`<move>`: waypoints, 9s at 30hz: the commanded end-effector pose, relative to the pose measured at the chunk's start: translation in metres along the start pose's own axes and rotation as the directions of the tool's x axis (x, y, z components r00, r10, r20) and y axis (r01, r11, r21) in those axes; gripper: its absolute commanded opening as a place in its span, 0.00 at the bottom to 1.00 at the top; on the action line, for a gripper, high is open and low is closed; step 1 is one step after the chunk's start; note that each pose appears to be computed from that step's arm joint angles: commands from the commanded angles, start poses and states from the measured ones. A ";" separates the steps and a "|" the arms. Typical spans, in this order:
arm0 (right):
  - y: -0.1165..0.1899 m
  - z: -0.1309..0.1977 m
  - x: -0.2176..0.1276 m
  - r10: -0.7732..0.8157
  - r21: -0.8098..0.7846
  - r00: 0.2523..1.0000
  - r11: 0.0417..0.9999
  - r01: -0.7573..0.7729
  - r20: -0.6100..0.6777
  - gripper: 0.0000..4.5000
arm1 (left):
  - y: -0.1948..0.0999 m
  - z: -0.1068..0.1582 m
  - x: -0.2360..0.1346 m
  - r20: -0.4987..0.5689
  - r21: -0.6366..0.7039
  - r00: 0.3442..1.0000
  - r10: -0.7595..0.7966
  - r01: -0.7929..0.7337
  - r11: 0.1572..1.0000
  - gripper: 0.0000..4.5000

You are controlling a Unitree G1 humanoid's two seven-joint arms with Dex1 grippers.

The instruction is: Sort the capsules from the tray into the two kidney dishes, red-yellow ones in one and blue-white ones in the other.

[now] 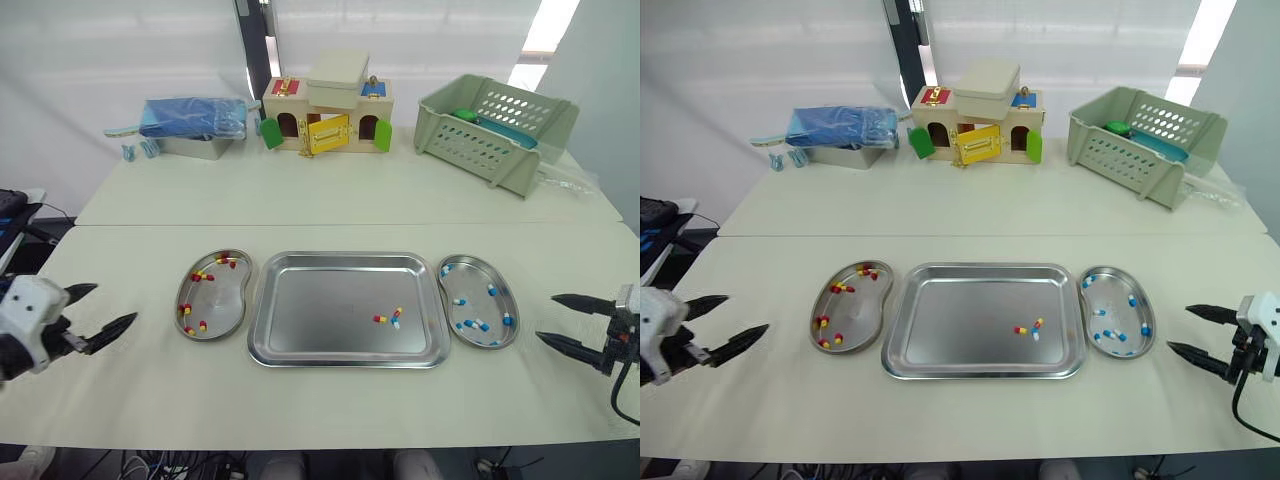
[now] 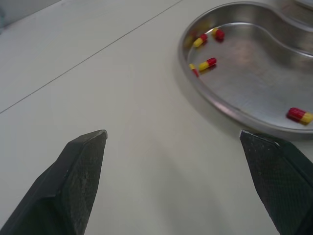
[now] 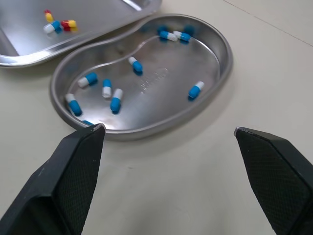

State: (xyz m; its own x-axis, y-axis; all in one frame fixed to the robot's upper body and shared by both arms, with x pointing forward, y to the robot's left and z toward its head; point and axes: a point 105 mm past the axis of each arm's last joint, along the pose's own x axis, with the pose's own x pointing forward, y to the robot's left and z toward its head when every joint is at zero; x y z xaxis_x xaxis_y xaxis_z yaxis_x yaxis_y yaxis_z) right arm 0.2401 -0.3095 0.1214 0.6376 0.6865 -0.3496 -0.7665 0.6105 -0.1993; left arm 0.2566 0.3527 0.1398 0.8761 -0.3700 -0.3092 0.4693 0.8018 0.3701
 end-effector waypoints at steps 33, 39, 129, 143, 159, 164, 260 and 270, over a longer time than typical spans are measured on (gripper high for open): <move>0.140 0.025 0.044 0.082 0.002 0.902 0.996 -0.092 0.424 0.99 | -0.239 0.125 0.169 0.055 0.374 0.482 -0.874 0.802 0.466 1.00; 0.143 0.023 0.043 0.062 0.009 0.906 0.997 -0.073 0.419 0.99 | -0.250 0.133 0.180 0.060 0.378 0.463 -0.885 0.809 0.449 1.00; 0.083 0.054 0.061 0.145 -0.046 0.880 0.989 -0.139 0.453 1.00 | -0.039 0.034 0.052 0.032 -0.173 0.997 0.072 -0.065 0.983 1.00; -0.030 0.047 0.015 -0.177 0.024 0.953 0.984 0.177 0.245 1.00 | 0.043 -0.006 -0.049 -0.120 -0.030 0.939 0.322 -0.328 0.944 1.00; -0.080 0.012 -0.013 -0.297 0.130 0.955 0.947 0.295 -0.006 1.00 | 0.057 -0.023 -0.060 -0.157 -0.062 0.918 0.364 -0.377 0.924 1.00; -0.079 0.012 -0.013 -0.281 0.111 0.959 0.953 0.282 -0.020 1.00 | 0.049 -0.022 -0.057 -0.121 -0.064 0.935 0.334 -0.343 0.937 1.00; 0.014 0.043 0.060 -0.143 0.066 0.967 0.985 0.161 -0.212 0.00 | -0.228 0.044 -0.008 0.684 0.293 0.442 -0.580 0.562 0.773 1.00; 0.010 0.039 0.060 -0.157 0.063 0.964 0.983 0.174 -0.213 0.37 | -0.229 0.042 -0.011 0.679 0.280 0.455 -0.576 0.565 0.776 1.00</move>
State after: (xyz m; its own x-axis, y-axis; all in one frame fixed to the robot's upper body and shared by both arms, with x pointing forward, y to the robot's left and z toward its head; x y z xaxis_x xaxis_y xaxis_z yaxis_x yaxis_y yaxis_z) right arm 0.2719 -0.2490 0.1255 0.7049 0.4715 -0.5300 -0.6334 0.7547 -0.1710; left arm 0.1464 0.1543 0.0908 0.2178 -0.9469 0.2366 0.8930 0.2912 0.3431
